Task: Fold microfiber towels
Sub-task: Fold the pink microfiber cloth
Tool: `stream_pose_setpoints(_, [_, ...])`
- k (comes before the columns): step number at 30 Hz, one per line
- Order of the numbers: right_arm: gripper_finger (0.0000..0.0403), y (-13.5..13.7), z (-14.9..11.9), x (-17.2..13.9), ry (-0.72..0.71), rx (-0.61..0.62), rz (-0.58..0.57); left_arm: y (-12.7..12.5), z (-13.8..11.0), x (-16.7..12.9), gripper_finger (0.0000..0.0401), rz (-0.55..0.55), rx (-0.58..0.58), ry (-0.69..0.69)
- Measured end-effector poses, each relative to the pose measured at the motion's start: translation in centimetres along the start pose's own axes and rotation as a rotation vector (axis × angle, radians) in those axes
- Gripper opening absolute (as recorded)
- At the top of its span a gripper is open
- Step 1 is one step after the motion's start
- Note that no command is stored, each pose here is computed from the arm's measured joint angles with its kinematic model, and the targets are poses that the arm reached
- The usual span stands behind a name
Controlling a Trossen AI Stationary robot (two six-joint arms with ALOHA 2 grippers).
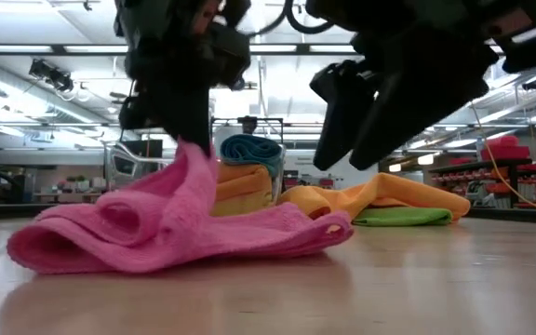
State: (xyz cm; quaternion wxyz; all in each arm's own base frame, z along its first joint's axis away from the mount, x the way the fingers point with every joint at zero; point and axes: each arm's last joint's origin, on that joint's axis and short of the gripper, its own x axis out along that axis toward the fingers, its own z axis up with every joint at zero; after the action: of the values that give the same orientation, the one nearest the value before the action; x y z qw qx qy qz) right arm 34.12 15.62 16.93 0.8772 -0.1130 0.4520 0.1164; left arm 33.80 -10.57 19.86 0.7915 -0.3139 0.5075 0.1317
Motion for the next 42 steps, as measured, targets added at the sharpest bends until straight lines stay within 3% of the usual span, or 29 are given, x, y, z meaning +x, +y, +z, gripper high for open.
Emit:
stream_pose_setpoints(4, [0.0229,-0.3,-0.8,0.9,0.026,-0.041,-0.049,-0.1,0.9,-0.9,0.0008,-0.049,-0.001,-0.046])
stream_pose_setpoints(11, [0.0229,-2.3,-2.7,2.5,0.008,0.085,-0.079,0.2,1.9,-1.3,0.0037,-0.063,-0.013,-0.109])
stream_pose_setpoints(18, [0.0229,-3.0,-4.8,3.4,0.002,0.128,-0.064,0.3,3.1,-1.4,0.0017,-0.092,-0.039,-0.177])
stream_pose_setpoints(30, [0.0229,-3.0,-4.9,3.7,-0.040,0.137,-0.048,1.0,4.4,0.8,0.0033,-0.069,-0.079,-0.233])
stream_pose_setpoints(36, [0.0229,-3.0,-4.9,3.8,-0.040,0.136,-0.048,1.0,4.3,2.3,0.0016,-0.057,-0.078,-0.217])
stream_pose_setpoints(39, [0.0229,-2.9,-4.9,3.8,-0.040,0.141,-0.048,1.1,4.3,2.6,0.0013,-0.053,-0.058,-0.215])
stream_pose_setpoints(42, [0.0229,-2.9,-4.9,3.8,-0.041,0.155,-0.048,0.9,4.3,2.7,0.0035,-0.055,-0.002,-0.223])
